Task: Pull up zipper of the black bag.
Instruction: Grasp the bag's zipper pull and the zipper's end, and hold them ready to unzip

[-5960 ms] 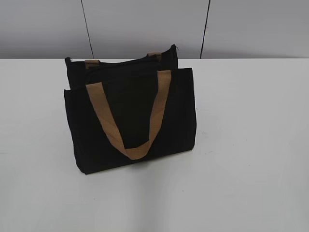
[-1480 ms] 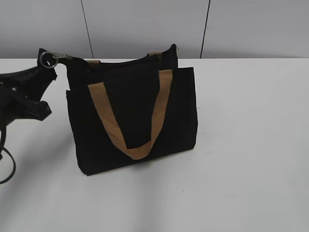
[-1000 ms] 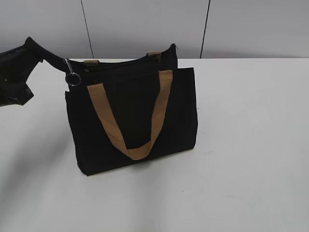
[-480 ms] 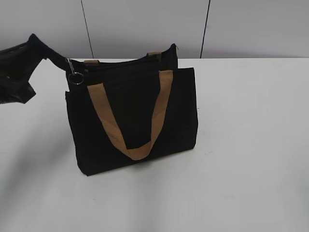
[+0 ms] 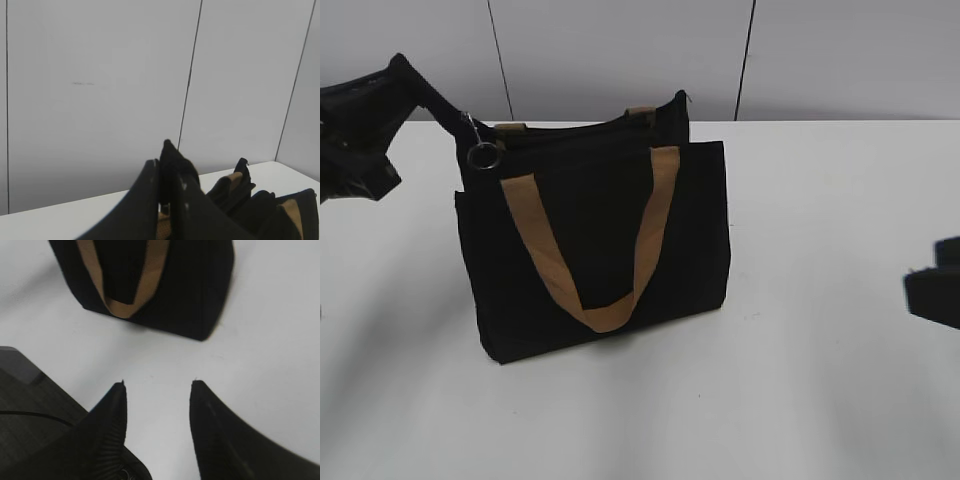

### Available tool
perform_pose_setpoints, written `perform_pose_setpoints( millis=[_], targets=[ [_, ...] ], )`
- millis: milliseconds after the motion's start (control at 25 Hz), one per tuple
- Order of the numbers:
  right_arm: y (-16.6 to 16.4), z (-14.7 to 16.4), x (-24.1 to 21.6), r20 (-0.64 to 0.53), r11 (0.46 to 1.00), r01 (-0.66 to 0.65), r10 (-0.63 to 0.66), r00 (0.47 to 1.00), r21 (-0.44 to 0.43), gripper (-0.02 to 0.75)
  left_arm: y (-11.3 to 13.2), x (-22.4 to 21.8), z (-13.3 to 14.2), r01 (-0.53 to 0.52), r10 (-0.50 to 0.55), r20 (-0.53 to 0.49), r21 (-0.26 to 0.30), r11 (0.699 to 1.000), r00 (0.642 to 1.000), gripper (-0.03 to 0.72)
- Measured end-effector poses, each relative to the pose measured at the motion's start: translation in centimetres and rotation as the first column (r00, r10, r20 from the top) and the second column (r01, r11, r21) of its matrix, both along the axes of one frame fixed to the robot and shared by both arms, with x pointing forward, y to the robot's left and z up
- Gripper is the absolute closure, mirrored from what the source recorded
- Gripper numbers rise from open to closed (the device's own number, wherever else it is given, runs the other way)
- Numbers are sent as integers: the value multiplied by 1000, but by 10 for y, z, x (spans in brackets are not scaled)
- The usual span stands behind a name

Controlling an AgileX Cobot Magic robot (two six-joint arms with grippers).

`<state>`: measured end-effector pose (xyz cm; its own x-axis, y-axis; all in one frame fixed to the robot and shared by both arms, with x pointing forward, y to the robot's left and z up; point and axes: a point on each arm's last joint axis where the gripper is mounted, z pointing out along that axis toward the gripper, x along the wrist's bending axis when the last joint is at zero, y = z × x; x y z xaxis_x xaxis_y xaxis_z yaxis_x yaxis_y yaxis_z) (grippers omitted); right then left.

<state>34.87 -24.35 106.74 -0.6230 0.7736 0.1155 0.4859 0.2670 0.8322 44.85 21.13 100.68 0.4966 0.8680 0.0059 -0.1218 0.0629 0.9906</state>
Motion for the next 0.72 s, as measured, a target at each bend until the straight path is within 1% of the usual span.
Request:
perform_pose_setpoints(
  millis=[80,120,240,320,480,720],
  targets=[
    [10,1,20,3,995,-98,98,995,10,409,0,0,0,4,-4,1,3,1000,1000,662],
    [17,-3,34,-25,991,-135,136,990,24,409,-1,0,0,7,-7,1,6,1000,1000,662],
    [37,-1,63,12,965,-263,263,965,13,409,-1,0,0,9,-9,-2,10,1000,1000,662],
    [53,2,83,49,942,-334,335,941,-14,409,-1,0,-1,9,-9,-5,12,1000,1000,662],
    [90,-2,127,62,902,-427,430,900,-60,409,-1,0,-1,8,-8,-11,16,1000,1000,662],
    [144,-18,176,44,854,-515,518,854,-73,409,-1,0,-1,8,-8,-13,17,1000,1000,662]
  ],
)
